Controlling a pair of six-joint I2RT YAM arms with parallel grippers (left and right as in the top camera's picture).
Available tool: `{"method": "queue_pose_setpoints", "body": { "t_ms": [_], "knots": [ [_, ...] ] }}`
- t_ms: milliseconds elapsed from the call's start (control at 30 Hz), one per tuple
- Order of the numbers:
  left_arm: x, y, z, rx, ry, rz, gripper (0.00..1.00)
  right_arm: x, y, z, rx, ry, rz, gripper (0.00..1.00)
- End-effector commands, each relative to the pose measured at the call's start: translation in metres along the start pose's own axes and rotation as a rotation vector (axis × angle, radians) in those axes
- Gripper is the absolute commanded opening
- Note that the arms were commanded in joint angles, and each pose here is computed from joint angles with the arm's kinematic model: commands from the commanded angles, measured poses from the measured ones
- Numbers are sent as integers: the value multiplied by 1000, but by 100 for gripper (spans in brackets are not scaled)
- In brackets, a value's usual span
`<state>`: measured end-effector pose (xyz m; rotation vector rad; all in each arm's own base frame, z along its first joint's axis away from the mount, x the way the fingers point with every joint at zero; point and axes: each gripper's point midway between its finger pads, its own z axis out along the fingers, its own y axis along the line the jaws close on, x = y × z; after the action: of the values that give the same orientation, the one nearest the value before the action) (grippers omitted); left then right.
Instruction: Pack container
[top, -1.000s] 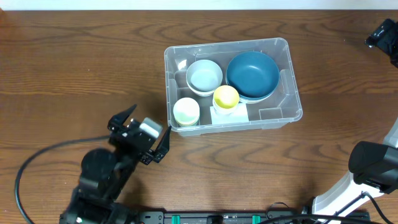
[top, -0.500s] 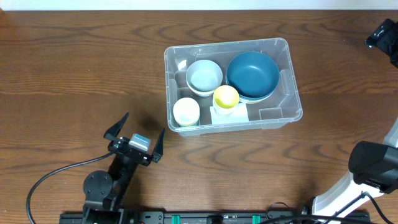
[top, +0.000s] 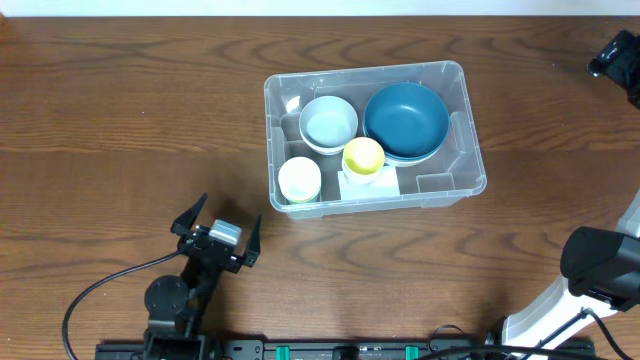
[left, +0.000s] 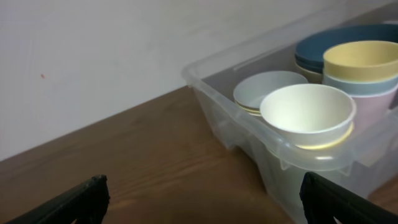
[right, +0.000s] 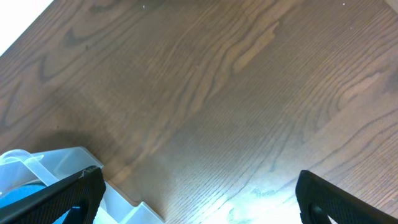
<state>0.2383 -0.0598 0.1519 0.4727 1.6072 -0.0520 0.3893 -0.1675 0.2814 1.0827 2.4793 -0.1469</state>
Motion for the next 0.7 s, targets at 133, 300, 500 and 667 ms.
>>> {"method": "queue_pose_setpoints", "body": {
  "t_ms": [133, 300, 500, 667],
  "knots": [
    [10, 3, -2, -21, 28, -21, 98, 0, -2, 4, 9, 8, 17, 99],
    [10, 3, -2, -21, 29, -22, 98, 0, -2, 4, 9, 8, 17, 99],
    [11, 3, -2, -20, 31, -22, 98, 0, -2, 4, 9, 8, 17, 99],
    [11, 3, -2, -20, 31, -22, 98, 0, -2, 4, 9, 8, 17, 99]
  ]
}}
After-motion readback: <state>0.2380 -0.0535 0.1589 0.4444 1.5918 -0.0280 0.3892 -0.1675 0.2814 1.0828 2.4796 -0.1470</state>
